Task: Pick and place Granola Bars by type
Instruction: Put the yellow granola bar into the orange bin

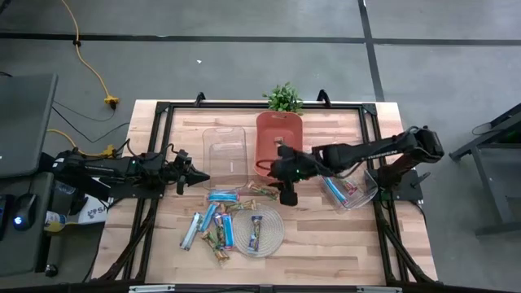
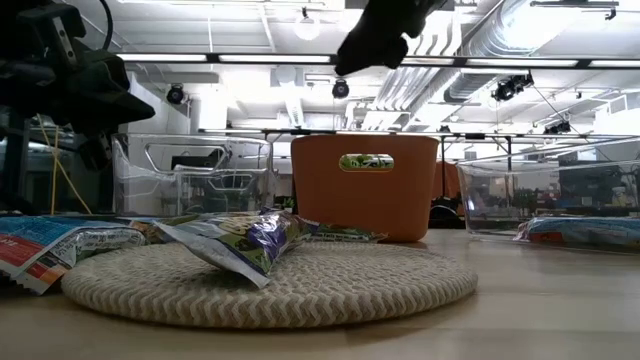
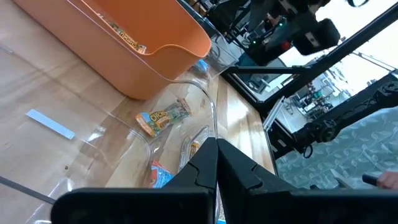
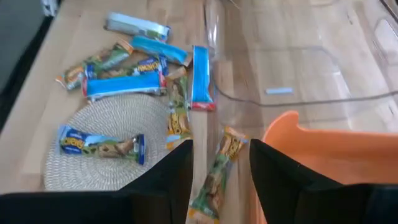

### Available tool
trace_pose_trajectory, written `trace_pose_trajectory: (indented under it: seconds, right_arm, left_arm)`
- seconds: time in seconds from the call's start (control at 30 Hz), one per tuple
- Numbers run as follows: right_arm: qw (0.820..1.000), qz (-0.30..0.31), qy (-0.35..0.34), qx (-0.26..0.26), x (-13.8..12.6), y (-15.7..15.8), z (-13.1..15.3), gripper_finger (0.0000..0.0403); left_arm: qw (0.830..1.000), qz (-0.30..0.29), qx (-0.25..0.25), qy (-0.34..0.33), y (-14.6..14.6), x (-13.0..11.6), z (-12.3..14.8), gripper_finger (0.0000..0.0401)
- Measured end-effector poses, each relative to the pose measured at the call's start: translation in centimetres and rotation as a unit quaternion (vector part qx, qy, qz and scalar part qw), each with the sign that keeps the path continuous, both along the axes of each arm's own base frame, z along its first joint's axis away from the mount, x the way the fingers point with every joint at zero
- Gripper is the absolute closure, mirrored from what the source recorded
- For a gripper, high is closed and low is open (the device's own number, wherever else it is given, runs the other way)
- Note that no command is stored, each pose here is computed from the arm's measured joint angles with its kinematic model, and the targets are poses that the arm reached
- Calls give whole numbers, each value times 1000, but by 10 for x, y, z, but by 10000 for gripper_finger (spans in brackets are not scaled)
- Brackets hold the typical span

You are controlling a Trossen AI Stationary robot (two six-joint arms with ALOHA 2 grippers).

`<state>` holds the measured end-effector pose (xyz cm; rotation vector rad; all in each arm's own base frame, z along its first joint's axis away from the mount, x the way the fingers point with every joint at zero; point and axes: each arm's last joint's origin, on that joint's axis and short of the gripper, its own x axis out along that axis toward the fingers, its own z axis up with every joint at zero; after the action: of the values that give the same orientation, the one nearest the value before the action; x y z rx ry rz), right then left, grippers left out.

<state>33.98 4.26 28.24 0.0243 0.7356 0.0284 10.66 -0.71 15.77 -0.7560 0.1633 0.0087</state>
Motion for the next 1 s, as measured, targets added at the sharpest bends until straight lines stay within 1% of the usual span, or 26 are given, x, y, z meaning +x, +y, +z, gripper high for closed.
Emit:
trace_pose_trajectory:
  seconds: [0.1,0.3,0.43,0.6,0.7,0.8,0.9,1.0]
  right_arm:
    - [1000,-17,10,3,-3,12,-2,262]
    - [997,-55,33,40,-11,33,-6,263]
    - [992,-108,42,50,-18,43,-17,263]
    - [983,-156,47,87,-25,50,-38,263]
    - [981,-150,27,122,-26,55,-51,263]
    - [979,-133,-22,154,-26,59,-63,263]
    - [972,-139,-57,180,-29,59,-76,263]
    - [969,-144,-61,190,-34,54,-88,263]
  left_arm:
    - [1000,0,0,0,0,0,0,400]
    - [1000,-3,0,0,0,0,0,400]
    - [1000,-3,0,0,0,0,0,400]
    - [1000,-2,0,0,0,0,0,400]
    - [1000,-2,0,0,0,0,0,400]
    - [1000,-2,0,0,0,0,0,400]
    - [1000,-2,0,0,0,0,0,400]
    - [1000,-2,0,0,0,0,0,400]
